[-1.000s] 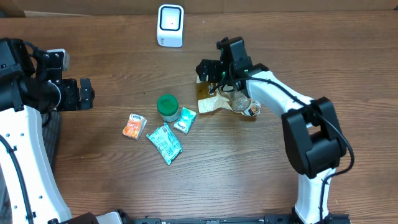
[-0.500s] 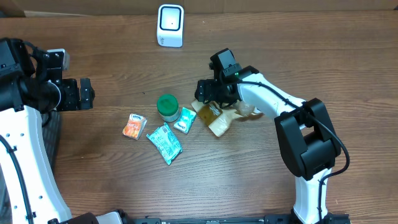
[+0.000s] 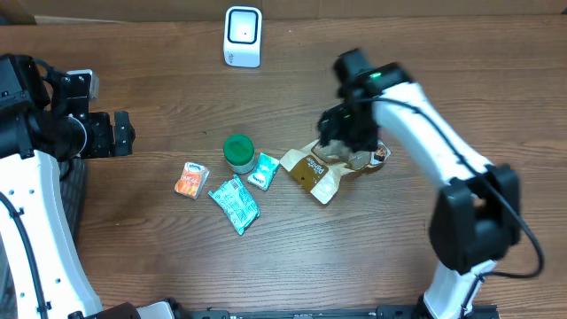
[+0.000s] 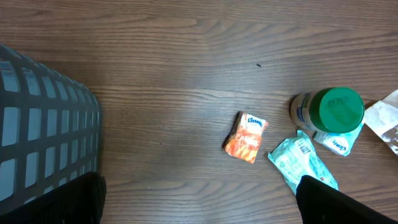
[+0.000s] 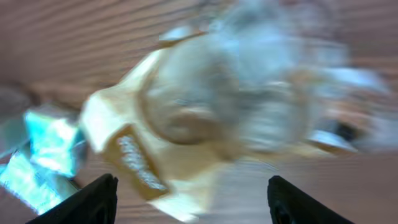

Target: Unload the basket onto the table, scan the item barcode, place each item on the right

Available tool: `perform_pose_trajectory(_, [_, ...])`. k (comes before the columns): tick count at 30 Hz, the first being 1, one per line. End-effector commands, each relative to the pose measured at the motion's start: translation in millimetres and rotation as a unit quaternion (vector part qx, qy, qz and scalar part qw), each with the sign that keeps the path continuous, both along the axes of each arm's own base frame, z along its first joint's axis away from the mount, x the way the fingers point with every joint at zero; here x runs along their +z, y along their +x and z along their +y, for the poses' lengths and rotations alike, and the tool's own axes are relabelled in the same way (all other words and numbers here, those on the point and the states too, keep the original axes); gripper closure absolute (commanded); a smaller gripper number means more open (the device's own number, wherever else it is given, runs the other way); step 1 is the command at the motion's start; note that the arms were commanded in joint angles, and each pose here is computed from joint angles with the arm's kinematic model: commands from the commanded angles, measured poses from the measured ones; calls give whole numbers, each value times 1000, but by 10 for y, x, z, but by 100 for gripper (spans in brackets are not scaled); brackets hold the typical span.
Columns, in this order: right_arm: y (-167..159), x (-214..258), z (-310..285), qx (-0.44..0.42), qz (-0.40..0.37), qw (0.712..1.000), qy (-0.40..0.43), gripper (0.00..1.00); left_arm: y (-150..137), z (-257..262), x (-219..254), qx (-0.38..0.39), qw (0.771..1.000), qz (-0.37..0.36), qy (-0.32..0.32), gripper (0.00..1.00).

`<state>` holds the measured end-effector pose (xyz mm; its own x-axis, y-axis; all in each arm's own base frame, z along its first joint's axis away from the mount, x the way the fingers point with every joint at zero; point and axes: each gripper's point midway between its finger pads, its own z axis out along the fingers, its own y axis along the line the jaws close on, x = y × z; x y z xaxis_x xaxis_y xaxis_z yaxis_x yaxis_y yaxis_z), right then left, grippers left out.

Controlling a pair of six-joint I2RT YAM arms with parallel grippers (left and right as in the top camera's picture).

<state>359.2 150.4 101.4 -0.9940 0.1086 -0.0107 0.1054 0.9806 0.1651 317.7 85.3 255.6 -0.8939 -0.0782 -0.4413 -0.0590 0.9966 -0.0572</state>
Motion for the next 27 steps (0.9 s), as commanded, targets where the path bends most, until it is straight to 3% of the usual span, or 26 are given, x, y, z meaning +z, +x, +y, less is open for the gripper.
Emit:
perform_pose_trajectory(1, [130, 104, -541, -74, -19, 996, -47, 25, 21, 27, 10, -9, 1000, -2, 7, 0])
perform_pose_trajectory(8, [-3, -410, -925, -116, 18, 991, -70, 25, 21, 27, 10, -9, 1000, -2, 7, 0])
perform_pose_trajectory(18, [-204, -794, -1168, -148, 38, 984, -94, 20, 21, 28, 11, -9, 1000, -2, 7, 0])
perform_pose_trajectory(27, [29, -984, -914, -98, -24, 995, -23, 20, 21, 27, 10, -9, 1000, -2, 7, 0])
